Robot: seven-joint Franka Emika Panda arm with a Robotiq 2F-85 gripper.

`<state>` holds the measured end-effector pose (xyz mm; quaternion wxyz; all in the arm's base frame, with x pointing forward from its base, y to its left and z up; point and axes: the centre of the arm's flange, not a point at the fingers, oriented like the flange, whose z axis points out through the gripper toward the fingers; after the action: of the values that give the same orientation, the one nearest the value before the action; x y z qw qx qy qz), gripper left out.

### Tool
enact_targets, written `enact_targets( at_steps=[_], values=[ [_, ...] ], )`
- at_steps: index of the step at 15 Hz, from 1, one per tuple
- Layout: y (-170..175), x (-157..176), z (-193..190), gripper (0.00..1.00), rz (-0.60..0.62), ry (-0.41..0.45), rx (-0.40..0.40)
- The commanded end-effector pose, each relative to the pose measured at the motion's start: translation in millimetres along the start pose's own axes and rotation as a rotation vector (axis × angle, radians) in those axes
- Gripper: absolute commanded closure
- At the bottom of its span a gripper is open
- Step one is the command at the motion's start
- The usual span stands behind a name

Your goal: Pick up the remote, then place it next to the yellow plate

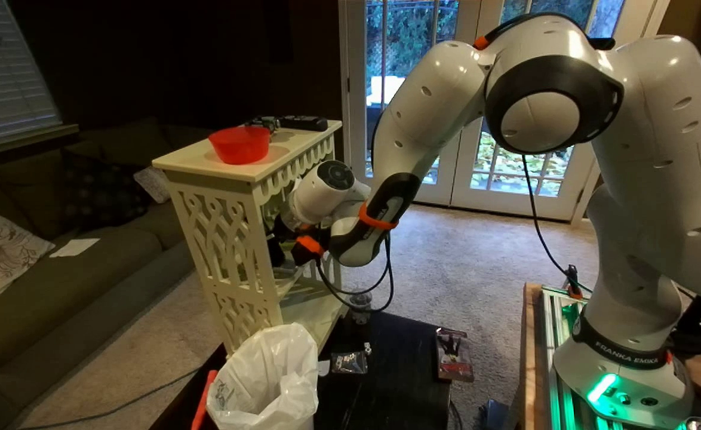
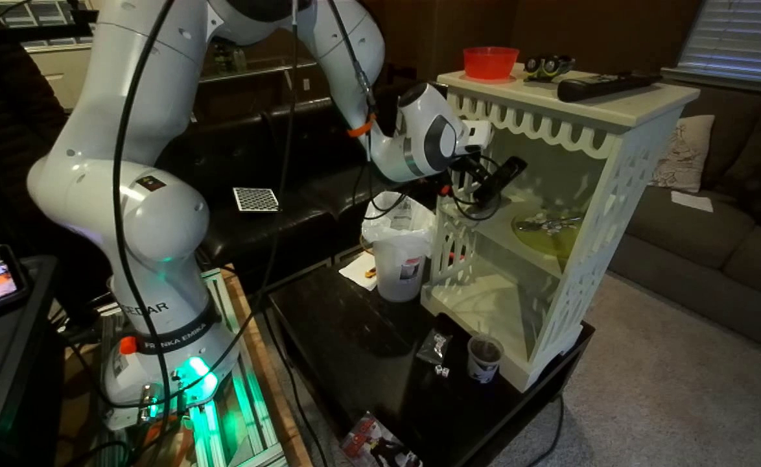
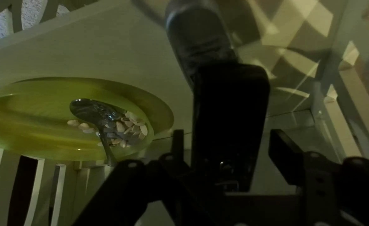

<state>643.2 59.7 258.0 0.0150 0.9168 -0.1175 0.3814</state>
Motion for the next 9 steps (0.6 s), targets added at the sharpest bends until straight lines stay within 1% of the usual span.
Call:
enact_targets(
  at_steps=[1, 2, 6, 7, 9],
  values=[
    [4, 9, 7, 0.02, 0.038, -0.001, -0.005],
    [5, 8, 7, 0.0, 0.039, -0.004, -0.003],
    [10, 7, 2, 0.0, 0.047, -0.012, 0.003],
    [12, 8, -2, 0.0, 0.05, -0.007, 0.006],
    [19, 8, -20, 0.0, 0.053, -0.014, 0.038]
  ],
)
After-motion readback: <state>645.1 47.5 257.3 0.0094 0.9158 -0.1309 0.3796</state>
